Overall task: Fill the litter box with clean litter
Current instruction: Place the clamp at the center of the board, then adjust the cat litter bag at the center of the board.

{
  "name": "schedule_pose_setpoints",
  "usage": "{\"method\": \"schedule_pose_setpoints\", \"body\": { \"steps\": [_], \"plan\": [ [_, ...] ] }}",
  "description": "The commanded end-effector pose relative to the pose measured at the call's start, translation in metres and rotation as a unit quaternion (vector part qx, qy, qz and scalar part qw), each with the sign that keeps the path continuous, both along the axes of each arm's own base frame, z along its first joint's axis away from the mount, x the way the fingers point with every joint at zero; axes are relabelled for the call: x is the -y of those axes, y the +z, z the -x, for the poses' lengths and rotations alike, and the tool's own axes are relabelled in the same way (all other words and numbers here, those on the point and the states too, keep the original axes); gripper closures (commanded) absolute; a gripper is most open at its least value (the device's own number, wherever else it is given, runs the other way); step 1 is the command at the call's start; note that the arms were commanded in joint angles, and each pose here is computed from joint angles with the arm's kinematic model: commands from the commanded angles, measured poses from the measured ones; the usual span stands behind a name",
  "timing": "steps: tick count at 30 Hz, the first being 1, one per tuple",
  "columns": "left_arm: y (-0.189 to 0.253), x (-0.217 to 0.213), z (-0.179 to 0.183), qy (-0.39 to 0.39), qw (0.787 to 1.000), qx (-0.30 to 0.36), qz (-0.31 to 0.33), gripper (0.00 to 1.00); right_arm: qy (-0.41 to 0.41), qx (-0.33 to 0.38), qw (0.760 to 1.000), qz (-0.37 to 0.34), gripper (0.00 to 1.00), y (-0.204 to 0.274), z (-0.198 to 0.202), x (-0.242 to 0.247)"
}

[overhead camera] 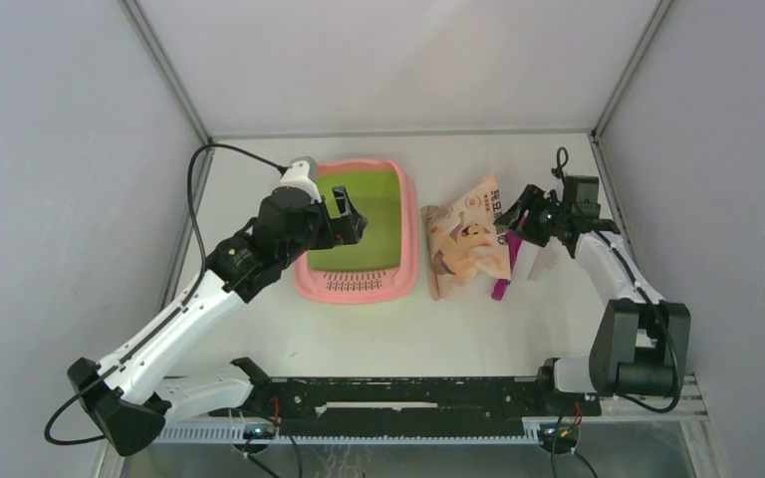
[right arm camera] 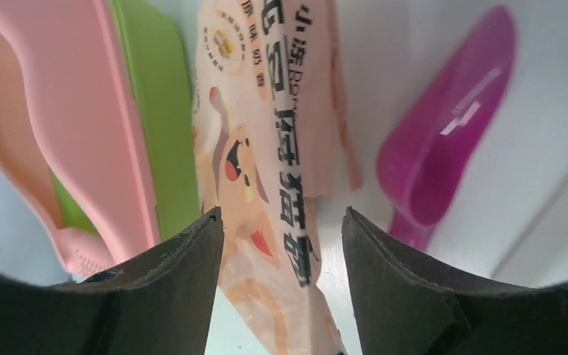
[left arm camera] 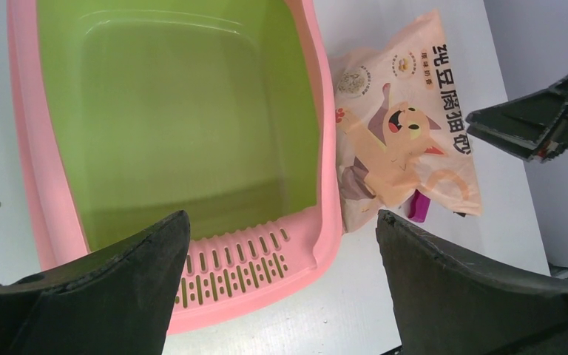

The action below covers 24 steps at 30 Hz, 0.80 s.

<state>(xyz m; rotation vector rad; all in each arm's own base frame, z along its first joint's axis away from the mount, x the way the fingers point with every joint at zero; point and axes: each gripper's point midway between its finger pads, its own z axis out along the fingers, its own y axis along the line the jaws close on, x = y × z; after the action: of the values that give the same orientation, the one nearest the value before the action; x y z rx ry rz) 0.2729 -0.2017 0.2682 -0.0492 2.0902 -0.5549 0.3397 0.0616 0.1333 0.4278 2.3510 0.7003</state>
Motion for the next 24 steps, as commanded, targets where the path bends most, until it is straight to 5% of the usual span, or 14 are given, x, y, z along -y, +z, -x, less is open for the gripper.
{"method": "schedule_pose_setpoints", "body": {
  "steps": [1, 8, 13, 24],
  "plan": [
    [0.009, 0.002, 0.002, -0.006, 1.000, 0.012, 0.018, 0.00, 0.059, 0.016, 0.995, -0.074, 0.33, 0.002, -0.013, -0.033],
    [0.006, 0.003, 0.001, -0.007, 1.000, 0.009, 0.015, 0.00, 0.092, -0.022, 0.996, -0.004, 0.45, -0.017, -0.024, -0.056],
    [0.004, 0.000, 0.002, -0.002, 1.000, 0.009, 0.012, 0.00, 0.091, 0.004, 0.993, 0.070, 1.00, -0.001, -0.030, -0.059],
    [-0.001, -0.002, 0.005, -0.002, 1.000, 0.007, 0.008, 0.00, 0.122, 0.104, 0.968, 0.192, 1.00, 0.081, 0.015, -0.066]
  ]
}}
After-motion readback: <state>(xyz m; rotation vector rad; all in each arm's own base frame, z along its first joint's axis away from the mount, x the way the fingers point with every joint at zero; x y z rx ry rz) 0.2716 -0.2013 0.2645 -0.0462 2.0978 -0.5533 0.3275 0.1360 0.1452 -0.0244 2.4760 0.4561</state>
